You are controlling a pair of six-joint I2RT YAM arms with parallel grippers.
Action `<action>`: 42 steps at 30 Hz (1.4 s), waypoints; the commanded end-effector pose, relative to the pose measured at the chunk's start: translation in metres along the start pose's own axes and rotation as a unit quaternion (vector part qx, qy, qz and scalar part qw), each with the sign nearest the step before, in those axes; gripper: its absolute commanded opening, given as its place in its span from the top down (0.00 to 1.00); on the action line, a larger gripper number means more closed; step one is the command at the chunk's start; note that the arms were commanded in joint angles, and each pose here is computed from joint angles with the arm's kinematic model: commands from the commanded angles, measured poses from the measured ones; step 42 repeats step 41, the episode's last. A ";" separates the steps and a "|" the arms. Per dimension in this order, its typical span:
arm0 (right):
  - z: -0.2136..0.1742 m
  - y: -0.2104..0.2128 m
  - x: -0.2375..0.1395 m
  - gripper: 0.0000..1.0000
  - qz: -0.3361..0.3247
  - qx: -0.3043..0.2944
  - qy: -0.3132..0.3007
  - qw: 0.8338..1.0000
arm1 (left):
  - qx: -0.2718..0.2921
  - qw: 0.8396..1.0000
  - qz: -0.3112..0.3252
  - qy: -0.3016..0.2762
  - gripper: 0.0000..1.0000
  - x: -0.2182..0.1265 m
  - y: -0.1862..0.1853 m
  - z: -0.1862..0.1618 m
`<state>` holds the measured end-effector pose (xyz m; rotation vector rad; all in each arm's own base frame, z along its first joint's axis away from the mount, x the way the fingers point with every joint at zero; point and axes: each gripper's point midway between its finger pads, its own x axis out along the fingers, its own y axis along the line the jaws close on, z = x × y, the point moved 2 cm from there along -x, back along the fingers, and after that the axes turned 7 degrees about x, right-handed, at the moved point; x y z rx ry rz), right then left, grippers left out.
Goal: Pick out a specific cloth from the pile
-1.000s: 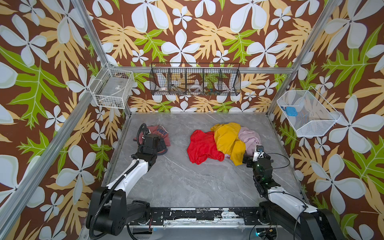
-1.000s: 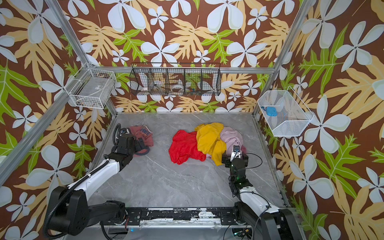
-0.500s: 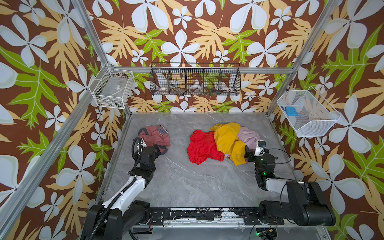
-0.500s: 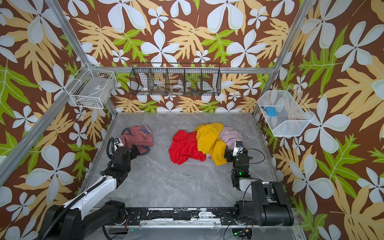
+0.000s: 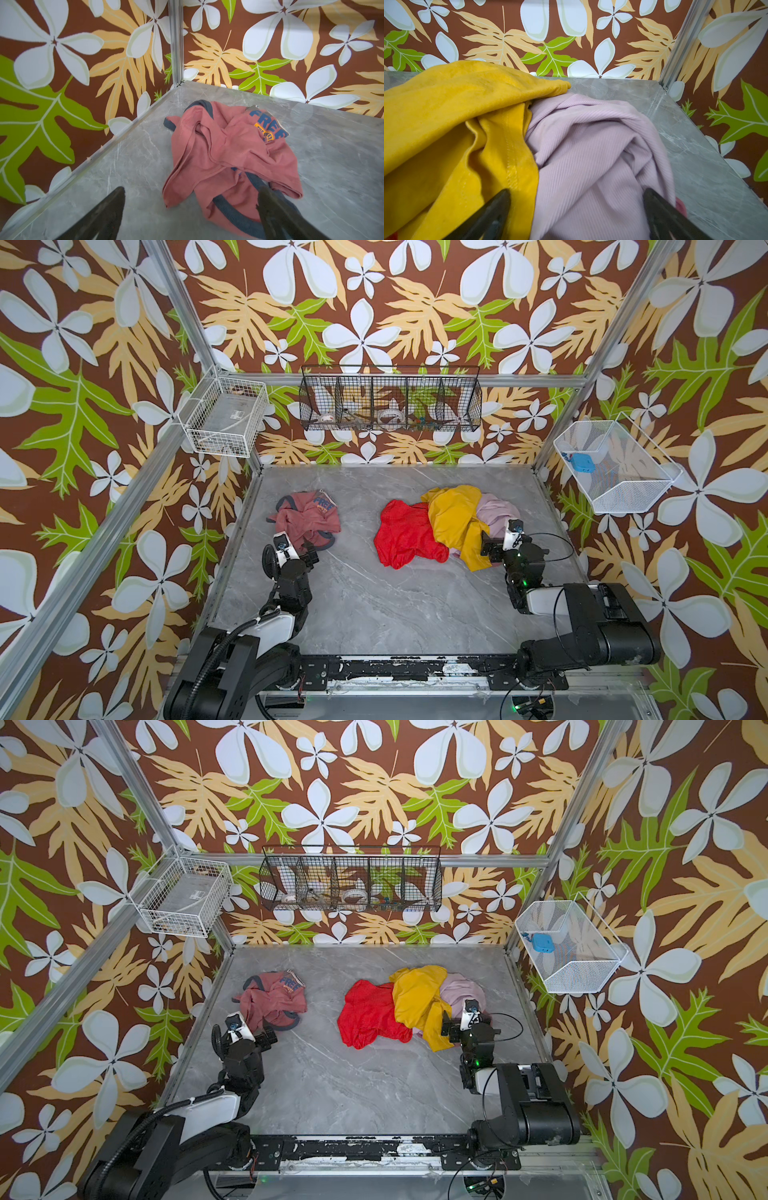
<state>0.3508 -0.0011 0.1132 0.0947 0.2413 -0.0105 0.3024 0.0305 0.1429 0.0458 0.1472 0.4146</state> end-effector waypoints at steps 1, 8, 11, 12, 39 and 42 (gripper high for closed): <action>0.007 0.000 0.000 0.00 -0.002 -0.003 -0.015 1.000 | -0.013 0.997 -0.043 -0.059 0.00 0.005 -0.017 0.026; 0.006 -0.004 0.001 0.00 -0.017 0.001 -0.014 1.000 | -0.037 0.996 -0.062 -0.047 0.00 0.011 -0.013 0.012; 0.006 -0.004 0.001 0.00 -0.017 0.001 -0.015 1.000 | -0.038 0.996 -0.052 -0.057 0.00 0.012 -0.010 0.014; 0.007 -0.004 0.001 0.01 -0.017 0.001 -0.015 1.000 | -0.039 0.997 -0.054 -0.049 0.00 0.013 -0.011 0.012; 0.006 -0.004 0.001 0.00 -0.017 0.001 -0.014 1.000 | -0.033 0.997 -0.055 -0.054 0.00 0.015 -0.013 0.014; 0.006 -0.004 0.001 0.00 -0.018 0.001 -0.014 1.000 | -0.033 0.997 -0.055 -0.054 0.00 0.014 -0.012 0.014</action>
